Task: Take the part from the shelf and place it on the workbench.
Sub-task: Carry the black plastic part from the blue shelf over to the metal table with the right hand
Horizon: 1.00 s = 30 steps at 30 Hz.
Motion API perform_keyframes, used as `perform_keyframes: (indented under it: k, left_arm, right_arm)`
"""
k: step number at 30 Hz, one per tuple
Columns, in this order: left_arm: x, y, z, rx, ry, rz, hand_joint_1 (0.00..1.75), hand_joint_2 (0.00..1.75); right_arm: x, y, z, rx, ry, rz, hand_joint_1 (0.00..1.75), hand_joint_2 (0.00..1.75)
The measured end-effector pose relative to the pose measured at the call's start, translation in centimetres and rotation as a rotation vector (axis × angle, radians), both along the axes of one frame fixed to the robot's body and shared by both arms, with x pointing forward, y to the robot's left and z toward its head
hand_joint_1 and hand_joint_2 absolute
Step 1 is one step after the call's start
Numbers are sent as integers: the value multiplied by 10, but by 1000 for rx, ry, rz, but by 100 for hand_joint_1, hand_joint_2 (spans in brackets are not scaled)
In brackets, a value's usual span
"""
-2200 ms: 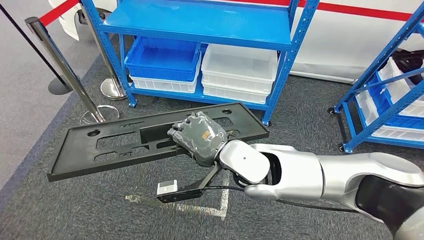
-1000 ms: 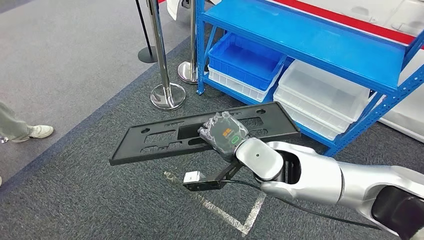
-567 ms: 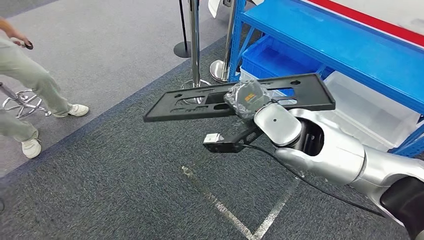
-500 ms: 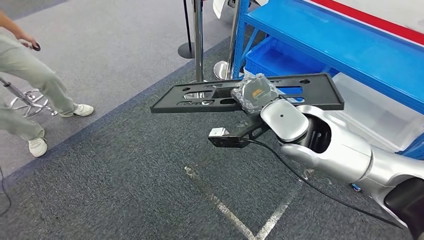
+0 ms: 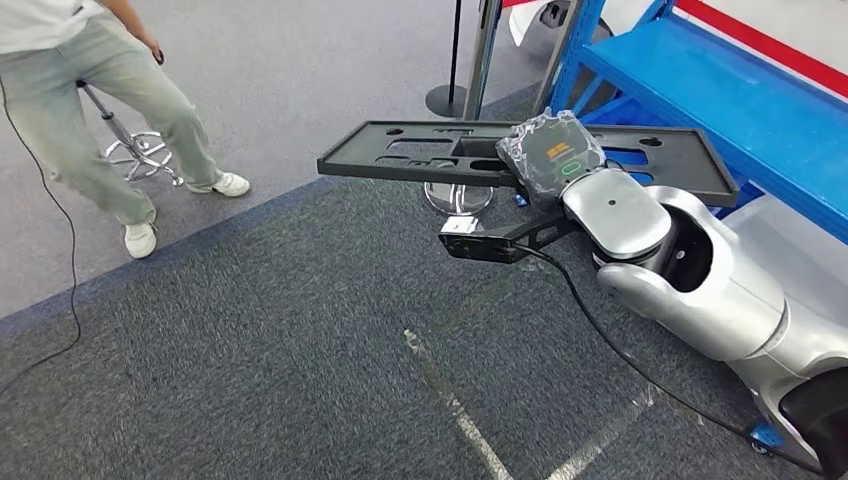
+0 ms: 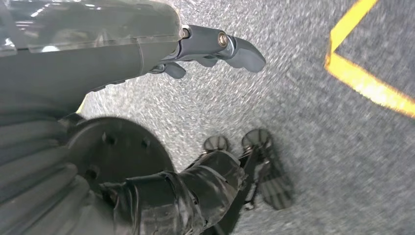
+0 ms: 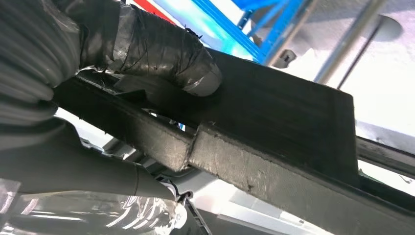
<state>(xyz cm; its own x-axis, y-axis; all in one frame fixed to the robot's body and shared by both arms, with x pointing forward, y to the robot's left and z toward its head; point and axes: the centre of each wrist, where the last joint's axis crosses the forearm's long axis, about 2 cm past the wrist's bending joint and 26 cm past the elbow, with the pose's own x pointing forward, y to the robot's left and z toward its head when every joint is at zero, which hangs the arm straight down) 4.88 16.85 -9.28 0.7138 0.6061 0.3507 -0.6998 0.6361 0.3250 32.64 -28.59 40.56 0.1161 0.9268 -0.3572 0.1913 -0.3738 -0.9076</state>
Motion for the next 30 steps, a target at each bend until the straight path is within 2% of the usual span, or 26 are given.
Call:
perform_keyframes:
  k: [7,15,30]
  left_arm:
    - [0,0,0,-16,1,2,0,175]
    - [-1,-2,0,-86,78,28,0,175]
    - [1,-4,1,-42,35,-2,0,175]
  right_arm:
    - [-1,-7,6,14,-4,-23,175,175]
    - [-4,-11,25,33,-2,-16,175,175]
    - [-5,-8,30,85,-28,44,175,175]
